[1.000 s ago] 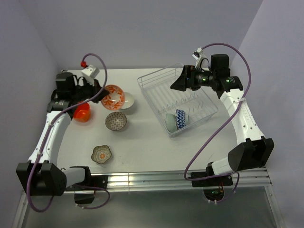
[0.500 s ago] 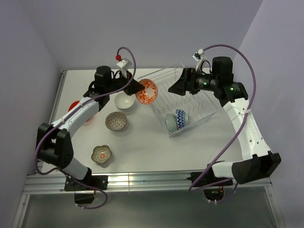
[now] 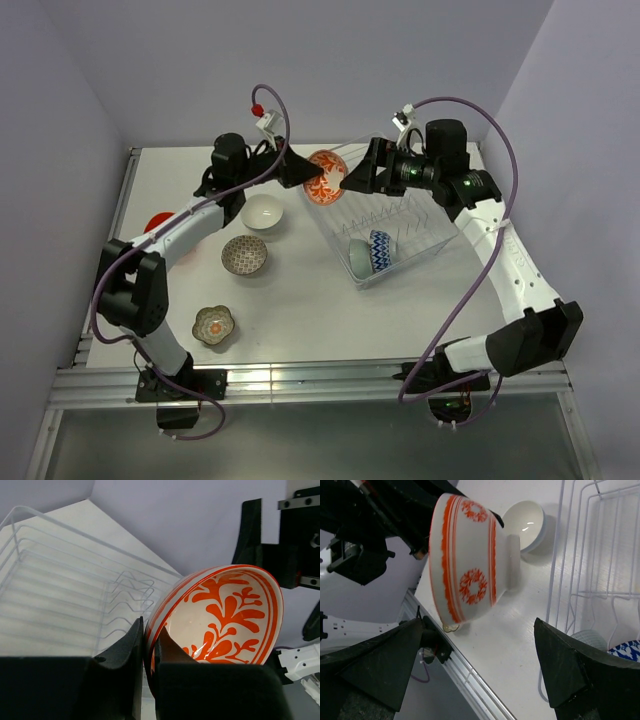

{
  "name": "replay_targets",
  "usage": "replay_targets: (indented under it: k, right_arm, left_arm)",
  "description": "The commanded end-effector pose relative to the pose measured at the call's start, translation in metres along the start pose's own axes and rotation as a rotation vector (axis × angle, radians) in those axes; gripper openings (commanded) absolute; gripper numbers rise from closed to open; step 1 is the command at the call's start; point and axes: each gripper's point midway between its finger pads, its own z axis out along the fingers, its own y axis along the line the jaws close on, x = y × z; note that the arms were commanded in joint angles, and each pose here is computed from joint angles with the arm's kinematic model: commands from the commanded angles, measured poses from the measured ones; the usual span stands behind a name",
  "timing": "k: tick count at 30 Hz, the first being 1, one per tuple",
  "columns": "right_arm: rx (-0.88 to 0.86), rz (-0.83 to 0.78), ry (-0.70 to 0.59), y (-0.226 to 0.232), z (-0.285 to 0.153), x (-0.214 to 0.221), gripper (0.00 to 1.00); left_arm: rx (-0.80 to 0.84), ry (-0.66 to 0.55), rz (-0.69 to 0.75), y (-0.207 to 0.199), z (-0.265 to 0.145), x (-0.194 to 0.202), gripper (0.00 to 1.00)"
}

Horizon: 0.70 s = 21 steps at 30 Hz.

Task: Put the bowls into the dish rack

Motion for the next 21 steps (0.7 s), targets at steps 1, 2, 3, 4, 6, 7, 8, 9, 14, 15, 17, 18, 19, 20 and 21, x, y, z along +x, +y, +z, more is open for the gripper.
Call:
replay_targets:
  k: [1, 2, 3, 4, 6, 7, 8, 9, 14, 15, 17, 18, 19, 20, 21]
  right_arm:
    - [-0.035, 0.005, -0.056, 0.006, 0.01, -0.016, 1.0]
    - [-0.035, 0.006, -0.055, 0.006, 0.015, -0.018, 1.0]
    - [-0.035, 0.006, -0.061, 0.006, 0.016, -0.021, 1.0]
    - [-0.038, 0.007, -0.06, 0.006, 0.018, -0.021, 1.0]
    - [-0.032, 0.016, -0.046, 0.001, 0.024, -0.021, 1.0]
    - [-0.043, 0.016, -0.037, 0.002, 0.025, -0.02, 1.0]
    - [-0.045, 0.018, -0.031, 0.0, 0.026, -0.019, 1.0]
    - [-0.056, 0.015, -0.032, 0.003, 0.026, -0.02, 0.98]
    - [-0.136, 0.027, -0.012, 0.014, 0.024, -0.016, 0.88]
    - [-0.142, 0.036, -0.014, 0.016, 0.023, -0.016, 0.86]
    - [-0.159, 0.042, -0.013, 0.017, 0.022, -0.014, 0.82]
    - [-0.166, 0.053, -0.013, 0.018, 0.021, -0.014, 0.8]
    - [-0.168, 0.057, -0.012, 0.017, 0.021, -0.014, 0.78]
    - [-0.172, 0.061, -0.012, 0.016, 0.021, -0.014, 0.76]
    - [-0.179, 0.063, -0.008, 0.017, 0.021, -0.014, 0.73]
  left_arm:
    - [0.123, -0.098, 0.066, -0.04, 0.007, -0.041, 0.0]
    - [0.129, -0.098, 0.064, -0.041, 0.008, -0.04, 0.0]
    - [0.134, -0.095, 0.061, -0.043, 0.01, -0.039, 0.0]
    - [0.142, -0.099, 0.061, -0.044, 0.011, -0.04, 0.0]
    - [0.159, -0.1, 0.044, -0.049, 0.012, -0.04, 0.0]
    - [0.167, -0.101, 0.039, -0.05, 0.013, -0.04, 0.0]
    - [0.177, -0.101, 0.034, -0.051, 0.013, -0.04, 0.0]
    - [0.183, -0.101, 0.024, -0.053, 0.012, -0.041, 0.0]
    - [0.211, -0.102, -0.01, -0.056, 0.012, -0.037, 0.0]
    - [0.216, -0.099, -0.02, -0.057, 0.011, -0.036, 0.0]
    - [0.218, -0.096, -0.021, -0.056, 0.011, -0.035, 0.0]
    - [0.219, -0.092, -0.024, -0.056, 0.012, -0.034, 0.0]
    - [0.22, -0.094, -0.023, -0.056, 0.012, -0.034, 0.0]
    - [0.226, -0.092, -0.019, -0.058, 0.011, -0.035, 0.0]
    - [0.228, -0.087, -0.022, -0.057, 0.012, -0.034, 0.0]
